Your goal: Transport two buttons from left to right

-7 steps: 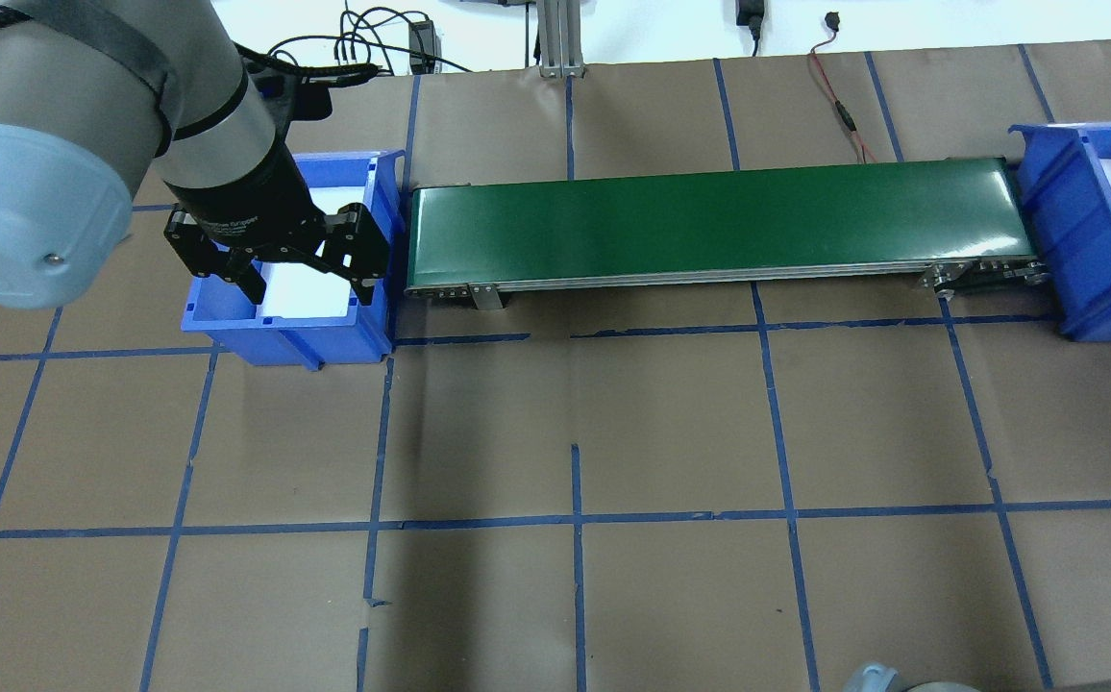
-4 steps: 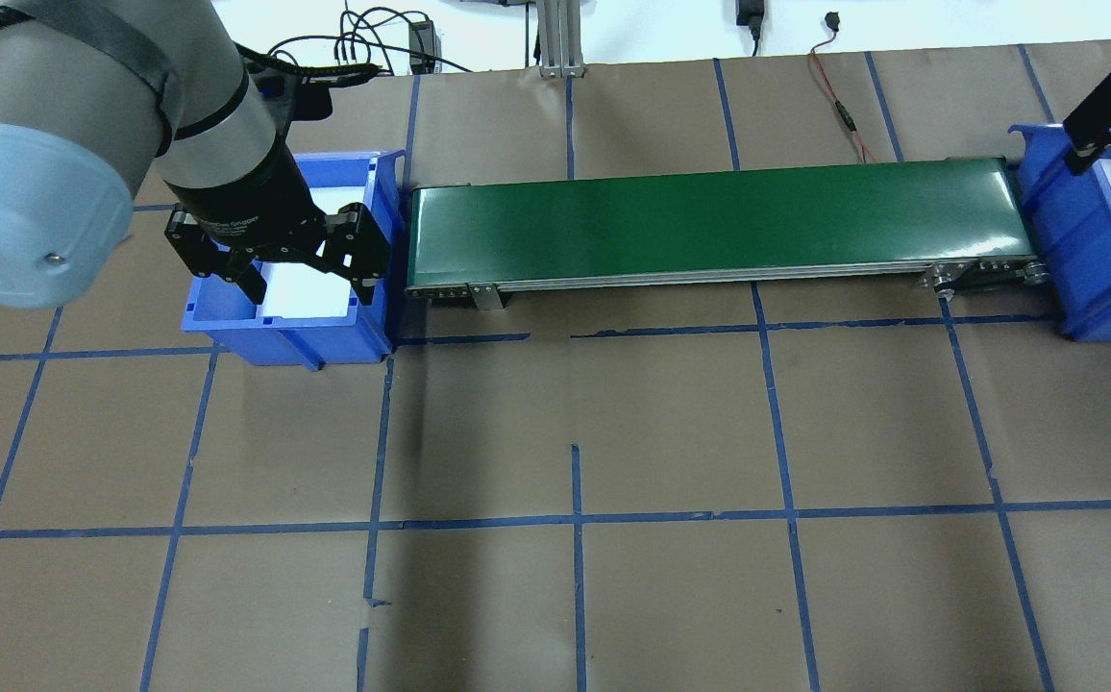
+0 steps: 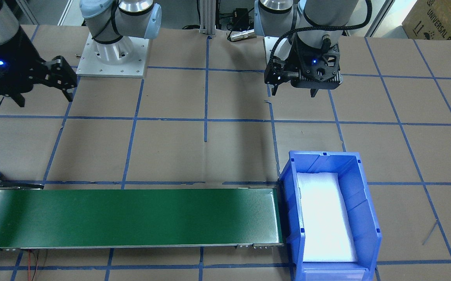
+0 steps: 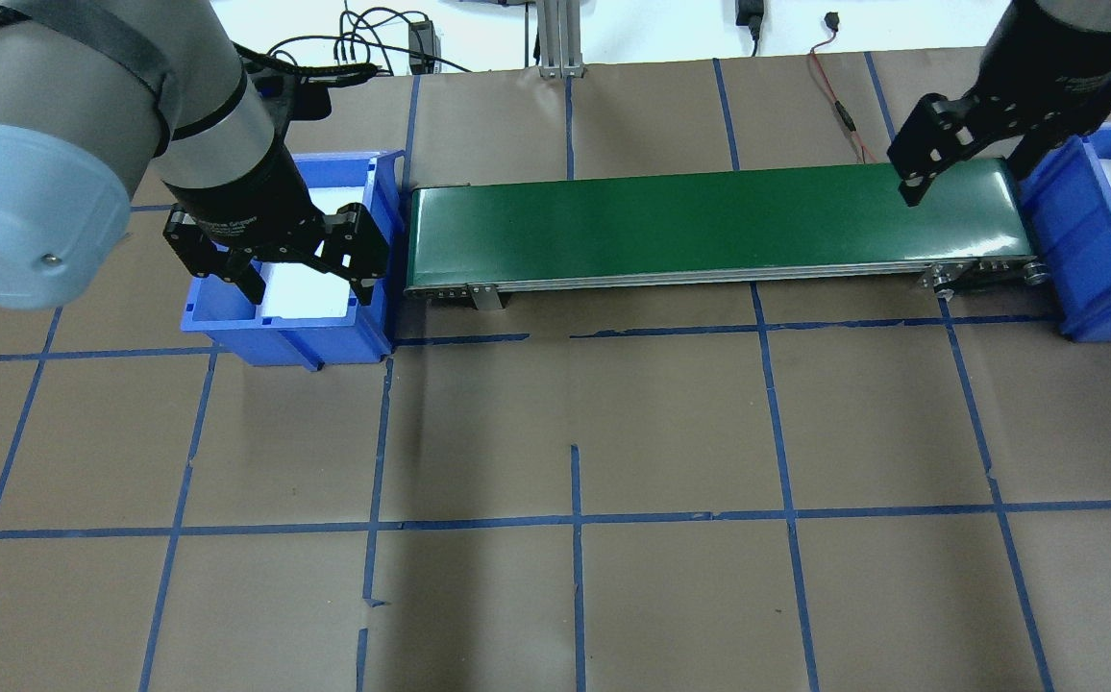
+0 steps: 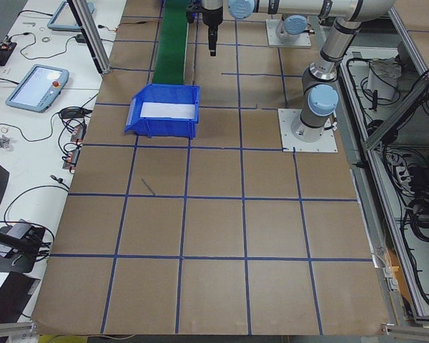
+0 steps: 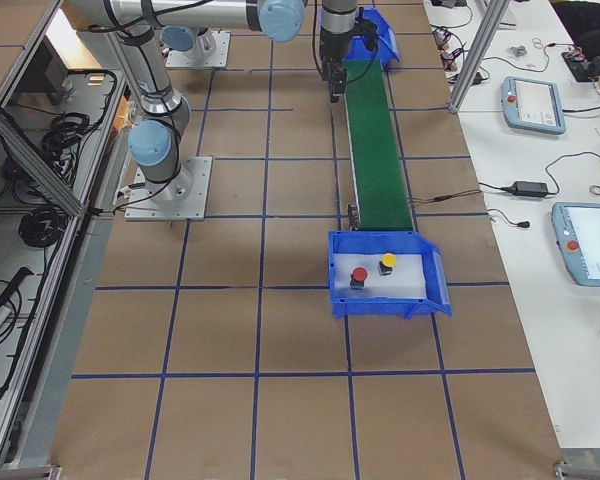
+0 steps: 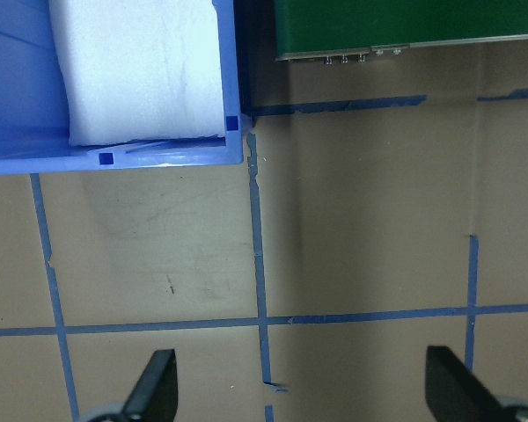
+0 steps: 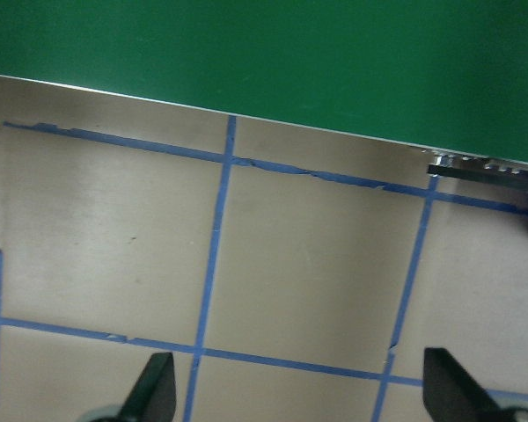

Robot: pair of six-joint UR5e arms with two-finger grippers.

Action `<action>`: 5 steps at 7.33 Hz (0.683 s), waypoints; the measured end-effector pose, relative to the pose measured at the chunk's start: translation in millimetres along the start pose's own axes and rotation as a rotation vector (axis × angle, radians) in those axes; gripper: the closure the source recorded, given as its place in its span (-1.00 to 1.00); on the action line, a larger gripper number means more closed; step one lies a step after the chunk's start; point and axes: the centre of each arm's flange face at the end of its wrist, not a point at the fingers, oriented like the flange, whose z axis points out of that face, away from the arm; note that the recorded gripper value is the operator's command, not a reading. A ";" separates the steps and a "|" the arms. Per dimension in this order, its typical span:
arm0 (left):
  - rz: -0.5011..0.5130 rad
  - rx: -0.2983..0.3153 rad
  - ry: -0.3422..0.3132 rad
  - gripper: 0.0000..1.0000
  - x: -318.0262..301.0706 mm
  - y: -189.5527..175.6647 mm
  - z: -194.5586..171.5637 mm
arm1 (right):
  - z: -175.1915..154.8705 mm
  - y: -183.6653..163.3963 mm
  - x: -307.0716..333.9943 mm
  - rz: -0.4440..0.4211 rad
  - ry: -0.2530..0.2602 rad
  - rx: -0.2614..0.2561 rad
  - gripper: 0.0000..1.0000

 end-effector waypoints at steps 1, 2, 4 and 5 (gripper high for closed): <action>0.001 0.007 0.000 -1.00 -0.2 -0.3 -3.7 | 2.7 3.3 -12.6 0.042 -0.054 -0.019 -1.00; 0.002 0.017 0.001 -1.00 -0.5 -1.0 -8.0 | 2.7 5.1 -17.9 0.068 -0.079 -0.028 -1.00; 0.003 0.027 0.002 -1.00 -0.7 -1.9 -11.3 | 0.0 3.9 -18.4 0.081 -0.074 -0.009 -1.00; 0.003 0.029 0.002 -1.00 -0.8 -2.0 -11.6 | -2.2 1.4 -15.7 0.080 -0.042 0.023 -1.00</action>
